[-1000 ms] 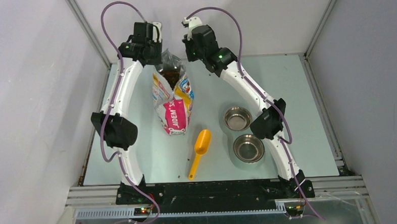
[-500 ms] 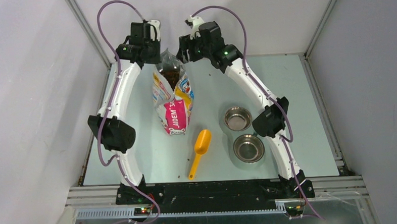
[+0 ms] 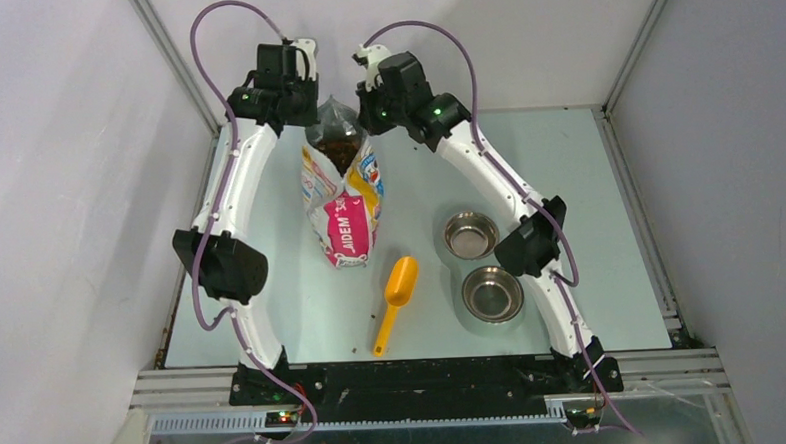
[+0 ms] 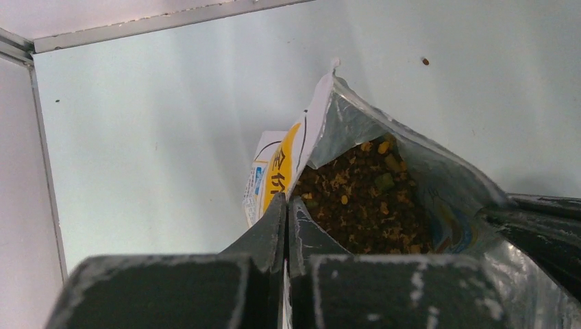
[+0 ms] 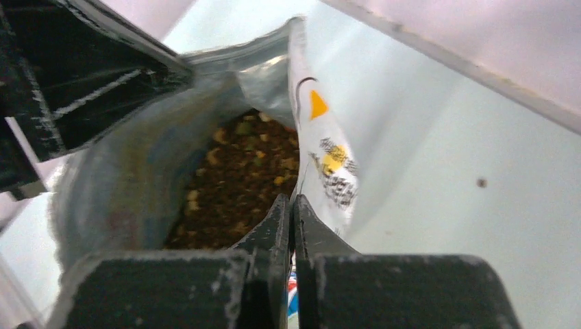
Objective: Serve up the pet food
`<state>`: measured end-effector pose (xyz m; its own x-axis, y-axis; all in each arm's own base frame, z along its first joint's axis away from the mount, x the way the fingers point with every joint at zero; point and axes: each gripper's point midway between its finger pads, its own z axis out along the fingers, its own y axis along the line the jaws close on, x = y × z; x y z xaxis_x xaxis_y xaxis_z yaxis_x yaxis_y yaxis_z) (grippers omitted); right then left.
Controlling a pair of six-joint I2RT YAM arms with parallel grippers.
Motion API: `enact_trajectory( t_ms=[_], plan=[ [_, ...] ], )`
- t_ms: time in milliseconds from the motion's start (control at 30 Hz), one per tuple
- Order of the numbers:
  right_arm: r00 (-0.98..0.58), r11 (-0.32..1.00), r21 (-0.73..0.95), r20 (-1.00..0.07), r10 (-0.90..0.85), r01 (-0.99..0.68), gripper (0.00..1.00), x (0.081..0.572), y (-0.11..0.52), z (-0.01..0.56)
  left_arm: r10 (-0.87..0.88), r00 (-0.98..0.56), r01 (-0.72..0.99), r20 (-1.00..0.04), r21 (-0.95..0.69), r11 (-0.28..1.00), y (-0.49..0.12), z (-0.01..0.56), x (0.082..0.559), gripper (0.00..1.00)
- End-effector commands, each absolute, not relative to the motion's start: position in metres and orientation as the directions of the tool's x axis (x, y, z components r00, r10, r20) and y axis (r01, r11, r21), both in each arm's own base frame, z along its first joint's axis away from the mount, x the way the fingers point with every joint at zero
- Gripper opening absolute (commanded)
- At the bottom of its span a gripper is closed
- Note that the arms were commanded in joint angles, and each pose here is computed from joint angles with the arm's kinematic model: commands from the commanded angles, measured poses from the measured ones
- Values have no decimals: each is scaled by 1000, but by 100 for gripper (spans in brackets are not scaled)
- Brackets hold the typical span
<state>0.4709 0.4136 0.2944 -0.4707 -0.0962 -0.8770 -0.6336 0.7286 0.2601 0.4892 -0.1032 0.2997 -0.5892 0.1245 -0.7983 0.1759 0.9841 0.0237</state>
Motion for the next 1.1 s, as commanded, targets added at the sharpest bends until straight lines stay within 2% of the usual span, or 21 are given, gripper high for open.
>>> enact_trajectory(
  t_ms=[0, 100, 300, 400, 433, 467, 500, 533, 567, 600, 633, 667, 767, 833, 867, 933, 1033, 1067],
  plan=[
    [-147, 885, -35, -982, -116, -465, 0, 505, 366, 383, 101, -521, 142, -848, 30, 989, -92, 334, 483, 0],
    [-74, 905, -103, -987, -146, -412, 0, 512, 355, 400, 98, -524, 133, -846, 32, 991, -91, 332, 484, 0],
    [-74, 911, -205, -966, -246, -359, 0, 518, 351, 380, 88, -498, 103, -863, 42, 994, -86, 343, 487, 0],
    [-80, 922, -206, -967, -244, -327, 0, 522, 344, 380, 96, -491, 126, -866, 39, 991, -89, 347, 485, 0],
    [-88, 920, -165, -974, -209, -356, 0, 520, 349, 380, 98, -486, 147, -869, 29, 989, -93, 349, 484, 1],
    [-95, 917, -139, -978, -187, -373, 0, 519, 348, 383, 101, -482, 187, -870, 10, 982, -100, 350, 482, 9],
    [-112, 903, -81, -984, -141, -423, 6, 514, 357, 384, 97, -470, 217, -877, -8, 976, -106, 354, 480, 15],
    [-121, 892, -58, -985, -125, -448, 12, 510, 358, 388, 84, -464, 253, -882, -41, 966, -115, 357, 477, 28],
    [-144, 865, -1, -986, -85, -502, 24, 503, 368, 389, 68, -443, 267, -894, -59, 962, -118, 366, 474, 34],
    [-157, 847, 24, -985, -71, -531, 31, 495, 369, 394, 46, -433, 289, -900, -91, 953, -125, 373, 471, 43],
    [-168, 802, 59, -984, -53, -595, 41, 481, 376, 402, 29, -400, 301, -916, -101, 948, -126, 388, 466, 48],
    [-180, 784, 68, -982, -56, -618, 49, 474, 375, 404, 10, -374, 318, -927, -118, 941, -129, 402, 456, 50],
    [-184, 727, 68, -980, -81, -683, 65, 442, 364, 418, -10, -278, 356, -961, -113, 927, -129, 436, 434, 59],
    [-208, 700, 83, -973, -96, -710, 76, 427, 349, 418, -2, -220, 384, -976, -88, 919, -127, 447, 412, 64],
    [-224, 674, 100, -970, -99, -732, 86, 423, 339, 418, 10, -205, 395, -979, -73, 916, -123, 445, 393, 64],
    [-275, 664, 152, -958, -85, -732, 95, 415, 315, 416, 15, -177, 434, -984, -64, 899, -124, 440, 366, 67],
    [-338, 685, 188, -937, -90, -704, 99, 408, 275, 399, 67, -166, 535, -984, -33, 844, -135, 413, 330, 68],
    [-346, 691, 184, -933, -102, -700, 99, 407, 268, 392, 97, -196, 555, -976, -29, 831, -135, 388, 315, 68]
  ],
)
